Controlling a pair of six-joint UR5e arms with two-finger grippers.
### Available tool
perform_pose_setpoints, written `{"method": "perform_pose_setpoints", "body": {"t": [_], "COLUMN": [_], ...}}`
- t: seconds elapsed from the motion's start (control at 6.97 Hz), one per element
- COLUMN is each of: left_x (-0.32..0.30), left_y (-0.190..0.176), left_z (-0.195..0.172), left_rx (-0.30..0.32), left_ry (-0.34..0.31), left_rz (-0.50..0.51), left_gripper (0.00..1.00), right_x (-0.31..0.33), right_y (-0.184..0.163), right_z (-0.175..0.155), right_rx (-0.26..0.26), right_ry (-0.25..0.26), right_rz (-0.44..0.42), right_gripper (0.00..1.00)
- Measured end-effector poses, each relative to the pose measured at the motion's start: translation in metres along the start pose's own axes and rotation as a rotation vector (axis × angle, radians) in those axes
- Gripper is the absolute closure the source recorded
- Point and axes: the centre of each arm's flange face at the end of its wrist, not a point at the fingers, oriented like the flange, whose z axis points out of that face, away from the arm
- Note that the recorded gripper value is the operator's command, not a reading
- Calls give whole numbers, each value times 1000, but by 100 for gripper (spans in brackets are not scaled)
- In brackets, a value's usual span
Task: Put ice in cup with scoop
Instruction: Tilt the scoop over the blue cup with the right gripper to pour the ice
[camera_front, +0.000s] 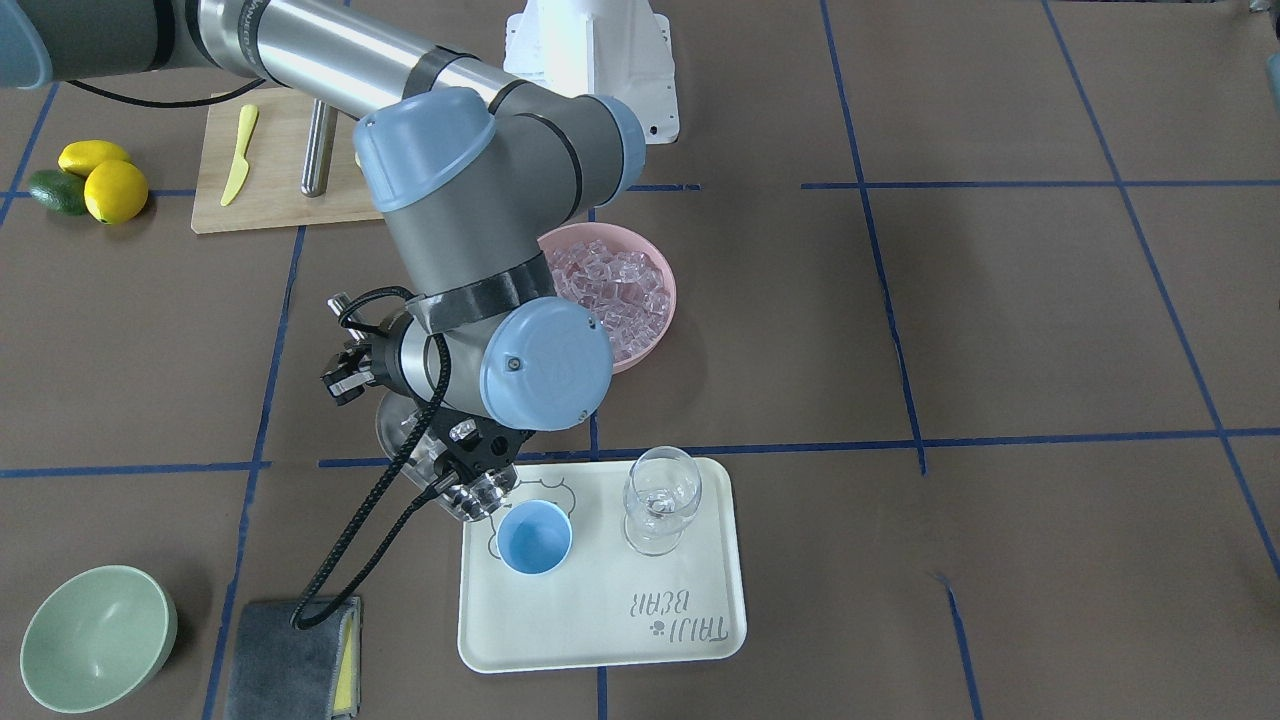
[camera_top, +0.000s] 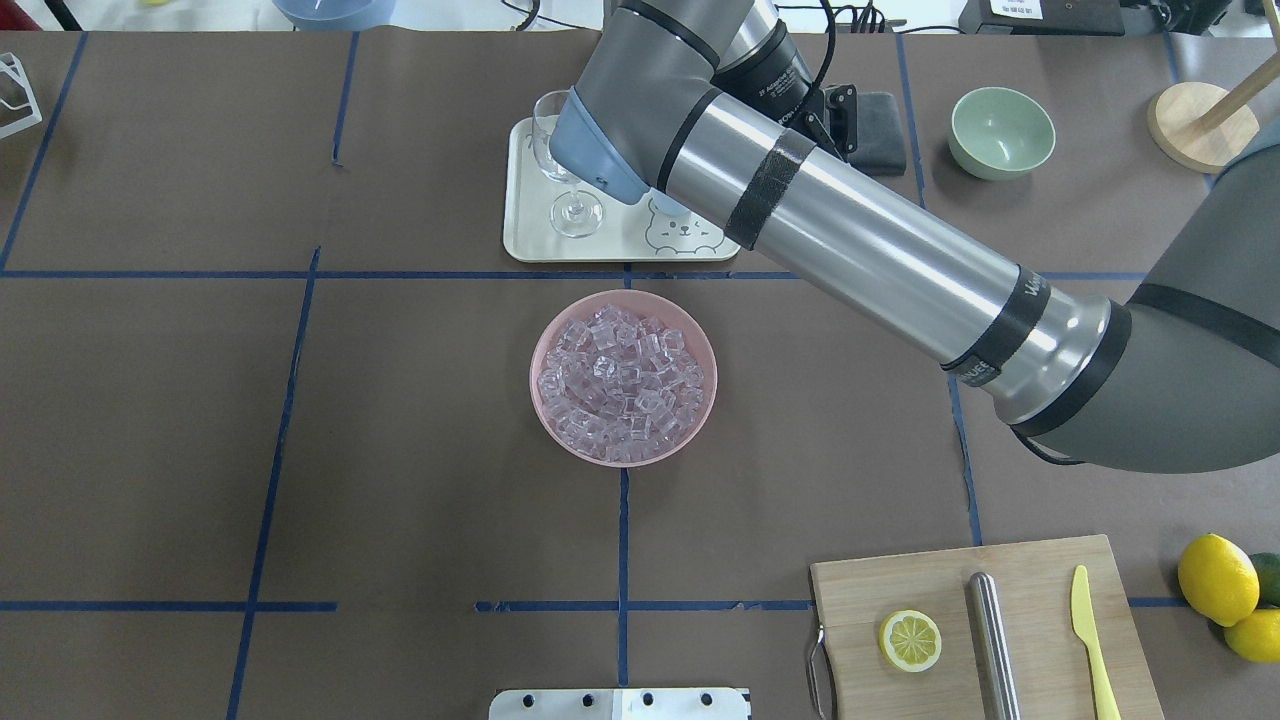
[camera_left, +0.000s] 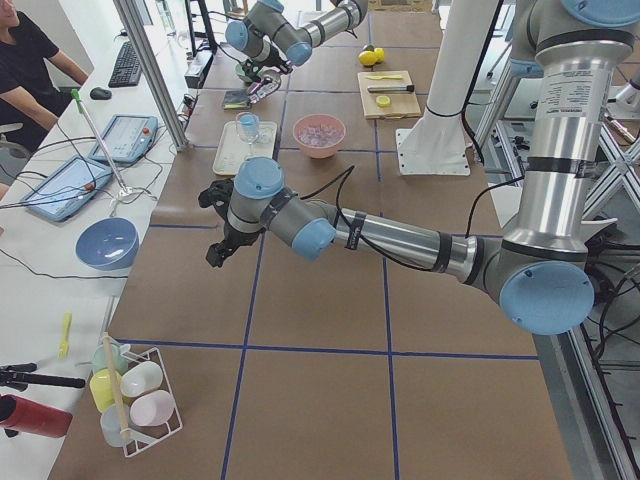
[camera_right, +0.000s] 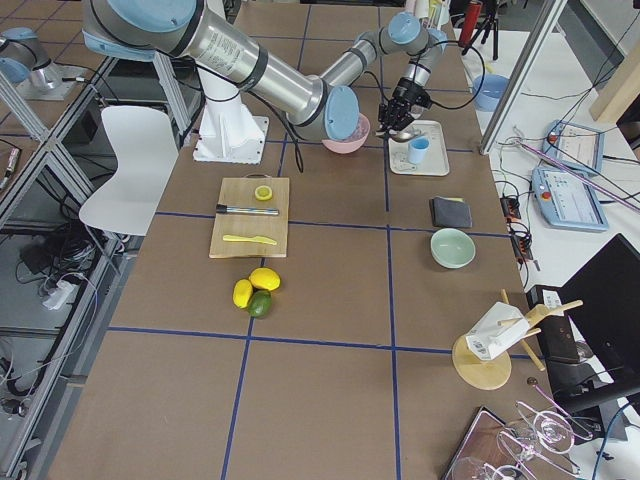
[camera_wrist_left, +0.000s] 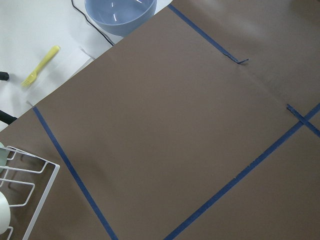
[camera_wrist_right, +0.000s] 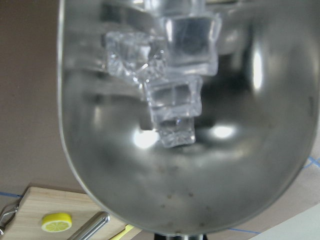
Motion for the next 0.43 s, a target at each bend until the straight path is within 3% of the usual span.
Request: {"method": "perform_pose_setpoints", "body": {"t": [0.43], "left_x": [2], "left_y": [0], "left_z": [0], "left_rx": [4], "left_ry": [24], "left_rz": [4], "left_gripper": [0], "right_x": [-8], "right_y": [-4], "right_z": [2], "right_rx": [-24], "right_ry": [33], "right_rz": [-8], "right_gripper": [100]}}
